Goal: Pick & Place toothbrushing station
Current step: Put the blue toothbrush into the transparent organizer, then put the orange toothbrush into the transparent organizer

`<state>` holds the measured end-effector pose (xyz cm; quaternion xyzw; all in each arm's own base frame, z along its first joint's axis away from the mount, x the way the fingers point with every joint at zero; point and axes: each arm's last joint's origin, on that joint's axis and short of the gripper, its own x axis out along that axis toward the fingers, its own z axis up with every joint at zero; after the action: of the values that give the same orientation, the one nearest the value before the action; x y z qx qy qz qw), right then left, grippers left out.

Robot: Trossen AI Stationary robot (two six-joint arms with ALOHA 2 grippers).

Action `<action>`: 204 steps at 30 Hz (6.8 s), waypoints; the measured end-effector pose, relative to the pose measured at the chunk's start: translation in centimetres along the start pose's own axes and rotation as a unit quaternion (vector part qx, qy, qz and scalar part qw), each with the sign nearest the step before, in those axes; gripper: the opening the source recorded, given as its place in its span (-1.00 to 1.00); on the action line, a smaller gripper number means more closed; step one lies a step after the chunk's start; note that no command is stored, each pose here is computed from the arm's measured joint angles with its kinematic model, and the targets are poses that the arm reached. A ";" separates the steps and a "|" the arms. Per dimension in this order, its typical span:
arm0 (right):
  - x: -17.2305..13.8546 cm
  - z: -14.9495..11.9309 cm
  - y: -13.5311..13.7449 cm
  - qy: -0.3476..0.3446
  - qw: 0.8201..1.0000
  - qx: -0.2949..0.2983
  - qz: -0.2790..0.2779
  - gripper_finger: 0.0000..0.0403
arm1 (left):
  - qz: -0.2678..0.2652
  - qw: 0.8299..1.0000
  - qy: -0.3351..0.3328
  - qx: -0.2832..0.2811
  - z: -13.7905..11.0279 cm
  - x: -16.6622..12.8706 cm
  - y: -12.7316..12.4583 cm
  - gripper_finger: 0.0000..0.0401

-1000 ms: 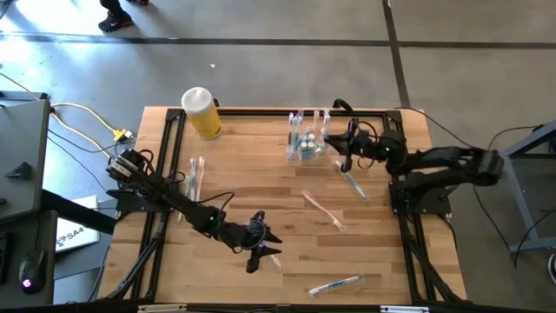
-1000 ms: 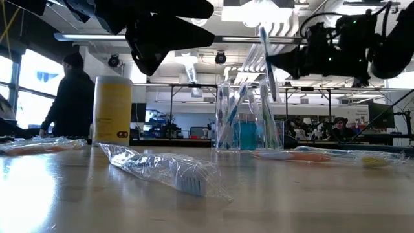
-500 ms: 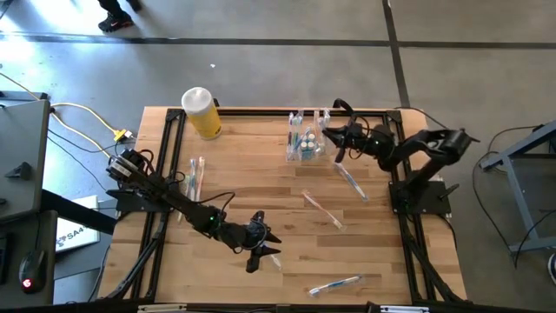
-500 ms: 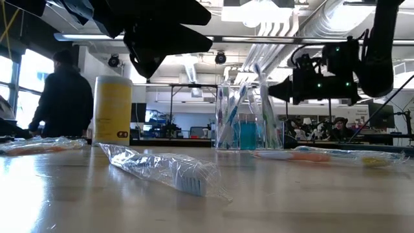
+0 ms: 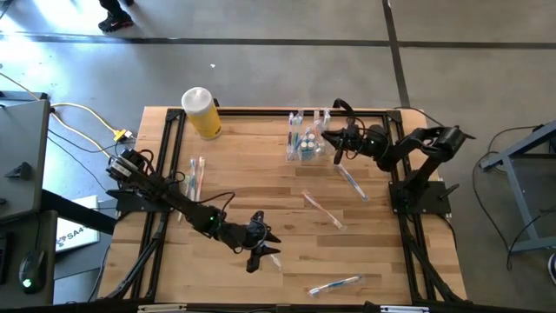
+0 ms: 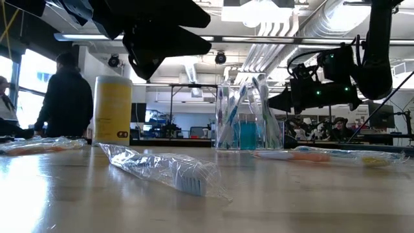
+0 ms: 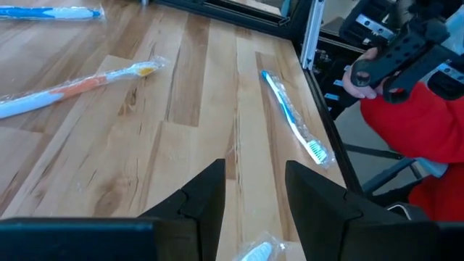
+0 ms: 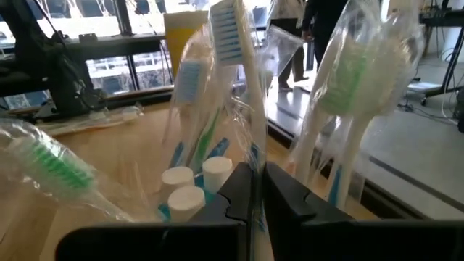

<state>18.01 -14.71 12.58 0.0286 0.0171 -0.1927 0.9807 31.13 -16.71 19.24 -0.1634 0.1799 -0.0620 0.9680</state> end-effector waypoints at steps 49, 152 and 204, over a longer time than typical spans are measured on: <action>-0.9 3.5 1.8 -0.020 0.999 -0.012 -0.042 0.12 | 0.011 0.999 0.022 -0.021 -0.4 0.0 0.2 -0.30; -7.0 5.8 18.3 0.025 0.932 0.042 0.359 0.12 | 0.556 0.605 0.403 -0.402 -1.4 -12.6 24.4 -0.30; -6.9 5.8 18.3 0.019 0.933 0.026 0.358 0.12 | 0.496 0.701 0.397 -0.324 0.4 -9.1 21.0 -0.99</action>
<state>18.65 4.48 19.55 0.0621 0.0190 0.1709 0.9831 24.10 4.74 15.50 -0.3145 0.6115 0.4298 0.5851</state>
